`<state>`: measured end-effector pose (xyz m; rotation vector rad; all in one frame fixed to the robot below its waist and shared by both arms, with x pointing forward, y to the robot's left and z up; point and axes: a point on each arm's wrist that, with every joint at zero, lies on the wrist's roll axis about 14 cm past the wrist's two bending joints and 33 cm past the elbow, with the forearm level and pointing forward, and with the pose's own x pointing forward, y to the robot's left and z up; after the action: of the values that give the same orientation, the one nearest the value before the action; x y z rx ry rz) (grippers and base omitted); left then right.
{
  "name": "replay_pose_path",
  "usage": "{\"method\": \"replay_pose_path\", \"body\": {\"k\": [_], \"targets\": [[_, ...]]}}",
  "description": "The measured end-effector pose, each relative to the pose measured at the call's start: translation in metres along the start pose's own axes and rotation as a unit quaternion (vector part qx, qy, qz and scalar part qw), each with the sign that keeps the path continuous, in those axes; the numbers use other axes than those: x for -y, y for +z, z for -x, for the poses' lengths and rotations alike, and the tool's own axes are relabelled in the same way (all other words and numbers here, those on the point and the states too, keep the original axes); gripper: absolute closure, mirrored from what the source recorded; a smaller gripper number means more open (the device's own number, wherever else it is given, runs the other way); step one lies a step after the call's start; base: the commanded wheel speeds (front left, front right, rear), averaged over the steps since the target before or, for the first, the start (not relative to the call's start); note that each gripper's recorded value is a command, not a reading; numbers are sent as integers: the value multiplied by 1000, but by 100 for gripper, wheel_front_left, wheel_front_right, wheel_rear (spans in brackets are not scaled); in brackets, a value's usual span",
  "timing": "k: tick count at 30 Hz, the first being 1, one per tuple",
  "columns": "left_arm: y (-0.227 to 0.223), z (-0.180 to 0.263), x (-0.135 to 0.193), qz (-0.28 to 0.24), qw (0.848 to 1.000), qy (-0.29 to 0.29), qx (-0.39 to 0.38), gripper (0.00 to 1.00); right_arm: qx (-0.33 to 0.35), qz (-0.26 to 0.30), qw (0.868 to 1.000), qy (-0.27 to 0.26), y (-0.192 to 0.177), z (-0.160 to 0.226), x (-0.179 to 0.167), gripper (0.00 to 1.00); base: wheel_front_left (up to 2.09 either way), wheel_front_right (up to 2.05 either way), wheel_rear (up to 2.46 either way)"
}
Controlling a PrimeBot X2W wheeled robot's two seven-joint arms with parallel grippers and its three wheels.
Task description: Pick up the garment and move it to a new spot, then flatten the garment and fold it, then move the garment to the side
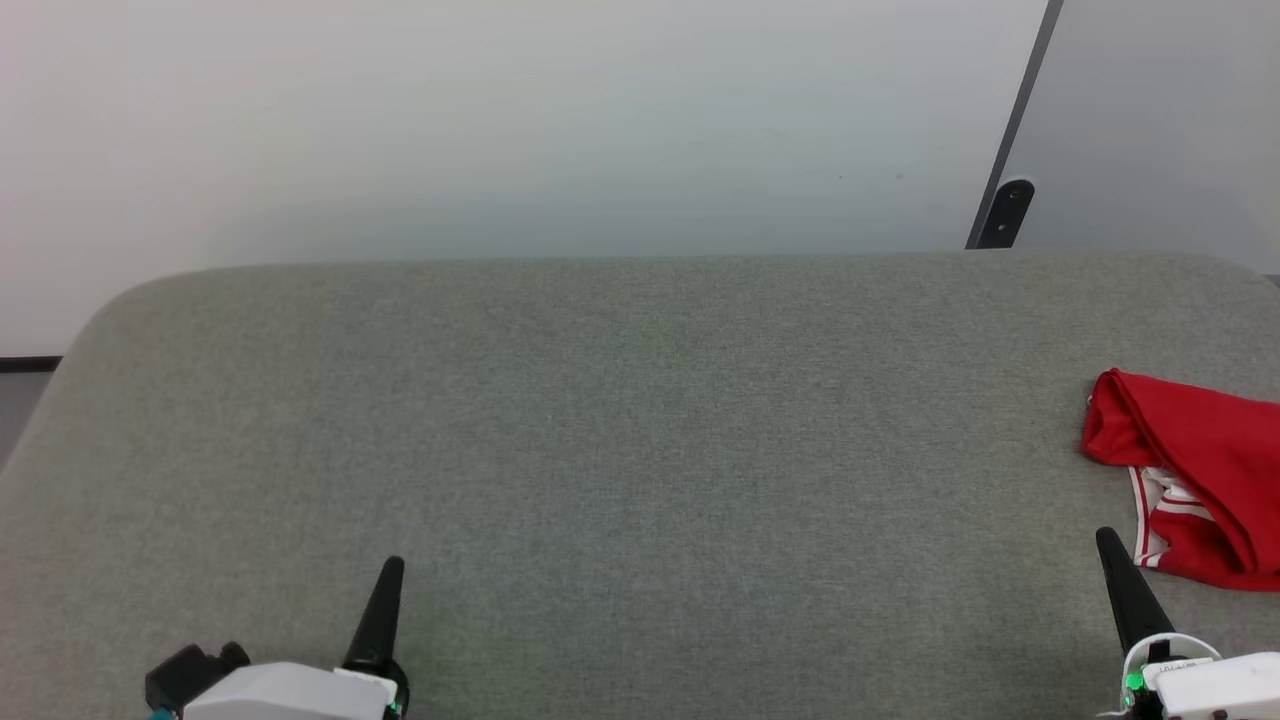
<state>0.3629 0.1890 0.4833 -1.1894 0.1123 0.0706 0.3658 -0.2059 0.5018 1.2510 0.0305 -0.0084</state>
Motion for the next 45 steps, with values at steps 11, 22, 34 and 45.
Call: {"method": "replay_pose_path", "body": {"k": [11,22,34,45], "targets": [[5,-6,4,51,999,-12,2,100,2,-42,999,3,-1,-6,-2,100,0,0,0],[9,-12,9,99,995,-26,5,100,4,-82,997,3,-2,-11,-2,100,0,0,0],[14,-17,14,145,989,-41,8,100,6,-122,993,5,-3,-16,-3,100,0,0,0],[18,-21,18,184,981,-54,12,100,7,-154,988,7,-4,-21,-4,100,0,0,0]]}}
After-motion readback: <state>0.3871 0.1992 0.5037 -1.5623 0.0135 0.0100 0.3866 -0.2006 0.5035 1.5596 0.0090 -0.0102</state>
